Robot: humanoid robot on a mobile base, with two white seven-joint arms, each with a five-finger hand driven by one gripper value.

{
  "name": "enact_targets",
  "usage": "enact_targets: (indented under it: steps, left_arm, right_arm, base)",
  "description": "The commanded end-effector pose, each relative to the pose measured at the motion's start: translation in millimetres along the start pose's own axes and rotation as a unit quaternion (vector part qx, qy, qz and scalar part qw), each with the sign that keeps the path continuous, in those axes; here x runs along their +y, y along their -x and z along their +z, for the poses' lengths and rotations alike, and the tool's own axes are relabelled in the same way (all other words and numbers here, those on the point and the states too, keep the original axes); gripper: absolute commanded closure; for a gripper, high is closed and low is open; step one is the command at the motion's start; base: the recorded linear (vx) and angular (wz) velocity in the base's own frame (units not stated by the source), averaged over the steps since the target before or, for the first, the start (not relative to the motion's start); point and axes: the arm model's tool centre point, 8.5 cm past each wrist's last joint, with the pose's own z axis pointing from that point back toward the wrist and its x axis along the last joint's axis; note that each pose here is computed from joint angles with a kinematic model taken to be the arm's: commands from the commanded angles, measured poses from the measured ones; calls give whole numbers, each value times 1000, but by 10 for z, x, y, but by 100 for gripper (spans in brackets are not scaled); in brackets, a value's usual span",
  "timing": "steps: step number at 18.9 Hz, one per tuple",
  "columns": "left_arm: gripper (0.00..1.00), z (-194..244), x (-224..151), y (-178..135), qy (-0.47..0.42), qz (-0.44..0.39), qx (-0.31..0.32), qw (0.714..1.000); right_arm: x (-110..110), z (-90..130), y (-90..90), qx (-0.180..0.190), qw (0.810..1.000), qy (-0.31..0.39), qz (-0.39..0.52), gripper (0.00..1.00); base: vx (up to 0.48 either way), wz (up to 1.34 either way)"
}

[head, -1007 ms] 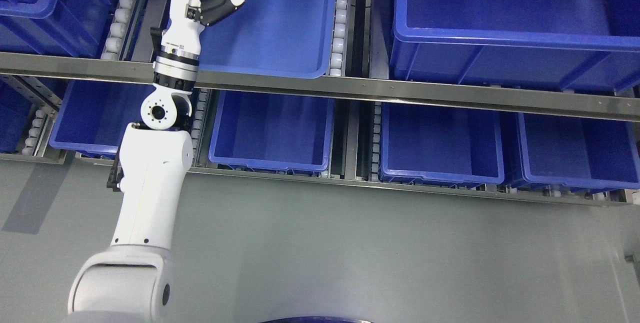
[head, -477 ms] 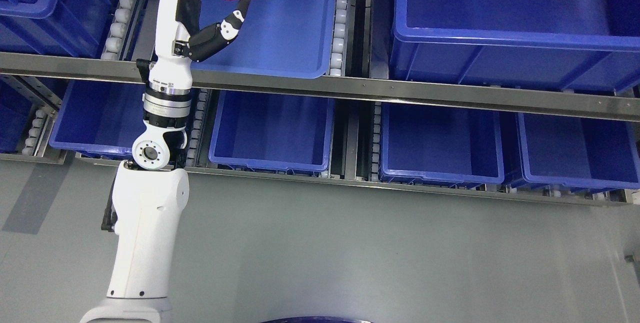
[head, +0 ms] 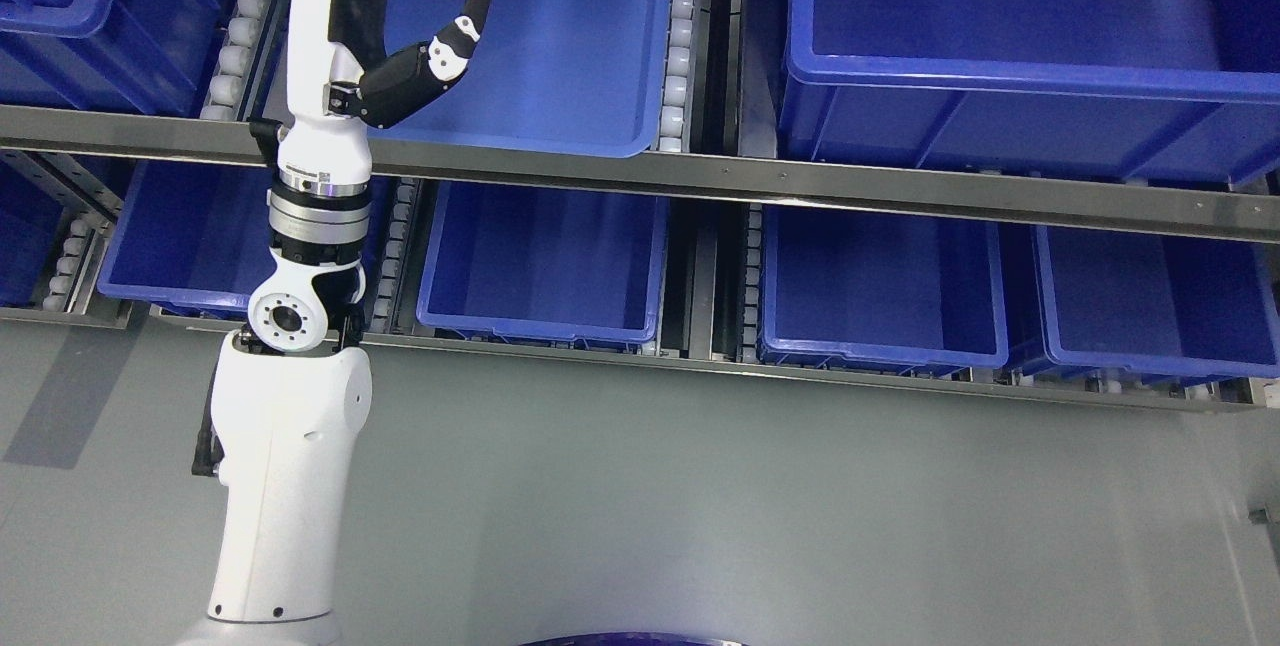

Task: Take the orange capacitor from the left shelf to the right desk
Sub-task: 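Hold the capacitor in the left hand while turning toward the steel table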

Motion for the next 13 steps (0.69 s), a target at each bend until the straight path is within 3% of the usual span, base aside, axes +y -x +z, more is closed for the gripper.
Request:
enact_targets:
  steps: [1, 7, 13]
  left_arm:
    - [99, -92, 126, -250, -1, -21, -35, 999]
    - [99, -93, 121, -248, -1, -20, -35, 999]
    - [98, -93, 121, -248, -1, -20, -35, 999]
  right_arm:
    - [-113, 4, -127, -18, 1000, 8, -3, 0]
    - [-113, 4, -137, -19, 1000, 8, -3, 0]
    - [-113, 4, -127, -18, 1000, 8, -3, 0]
  base:
    - [0, 0]
    - [-33, -22]
    - [-165, 25]
